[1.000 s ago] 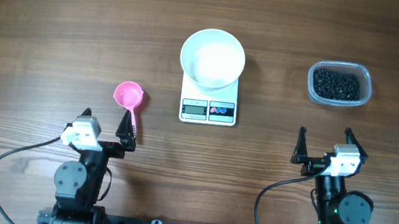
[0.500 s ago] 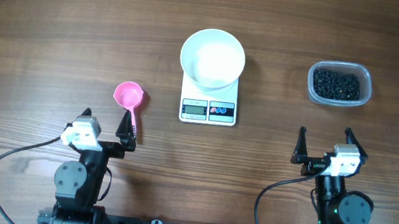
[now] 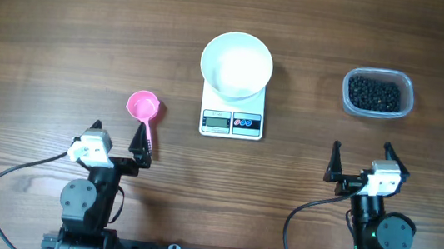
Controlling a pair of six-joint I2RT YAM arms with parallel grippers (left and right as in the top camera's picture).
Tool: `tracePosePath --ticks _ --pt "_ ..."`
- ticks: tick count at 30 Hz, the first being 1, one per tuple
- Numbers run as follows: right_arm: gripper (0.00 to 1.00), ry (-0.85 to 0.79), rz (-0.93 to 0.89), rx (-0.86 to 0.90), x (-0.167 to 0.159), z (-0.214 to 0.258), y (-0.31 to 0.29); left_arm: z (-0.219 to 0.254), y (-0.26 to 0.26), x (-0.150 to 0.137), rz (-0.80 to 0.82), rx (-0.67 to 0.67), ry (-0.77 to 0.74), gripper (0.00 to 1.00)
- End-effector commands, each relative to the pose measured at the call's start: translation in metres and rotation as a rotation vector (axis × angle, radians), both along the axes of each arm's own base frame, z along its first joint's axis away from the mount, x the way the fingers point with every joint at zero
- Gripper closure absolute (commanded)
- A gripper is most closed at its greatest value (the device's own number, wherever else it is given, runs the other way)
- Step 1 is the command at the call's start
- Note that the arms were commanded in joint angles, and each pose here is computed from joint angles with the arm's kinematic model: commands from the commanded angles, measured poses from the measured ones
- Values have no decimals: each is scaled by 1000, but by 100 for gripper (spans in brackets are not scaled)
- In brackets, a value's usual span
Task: Scoop item into bowl and weigh 150g on scale
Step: 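Reach the left gripper down and grasp the pink scoop's handle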
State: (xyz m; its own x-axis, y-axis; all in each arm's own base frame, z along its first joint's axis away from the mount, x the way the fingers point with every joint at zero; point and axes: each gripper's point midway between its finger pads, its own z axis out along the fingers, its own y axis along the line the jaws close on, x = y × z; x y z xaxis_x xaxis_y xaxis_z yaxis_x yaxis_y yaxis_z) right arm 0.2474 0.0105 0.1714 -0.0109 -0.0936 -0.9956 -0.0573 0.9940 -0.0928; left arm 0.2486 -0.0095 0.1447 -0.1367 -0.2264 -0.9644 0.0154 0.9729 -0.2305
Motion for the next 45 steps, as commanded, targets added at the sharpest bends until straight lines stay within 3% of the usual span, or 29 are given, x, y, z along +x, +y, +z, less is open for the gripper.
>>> tracePosePath --ticks 1,5,11,19,25,33,39,45 --pt "0 3 17 15 0 -1 3 6 -1 1 -8 -9 -22 0" --pt "0 3 17 15 0 -1 3 29 -1 -1 -1 -88 -58 0" --pt "0 3 17 15 0 -1 3 53 -1 -11 1 -86 -38 0" --pt "0 3 17 15 0 -1 3 80 18 -32 117 -96 78 0" --pt "0 3 17 15 0 -1 3 108 18 -29 125 -86 202 0" --pt "0 3 17 16 0 -1 3 110 17 -4 167 -132 534 0" --pt "0 3 17 15 0 -1 3 59 -9 22 53 -184 817 0" --pt "0 3 17 15 0 -1 3 8 -37 30 -66 -280 1051 0"
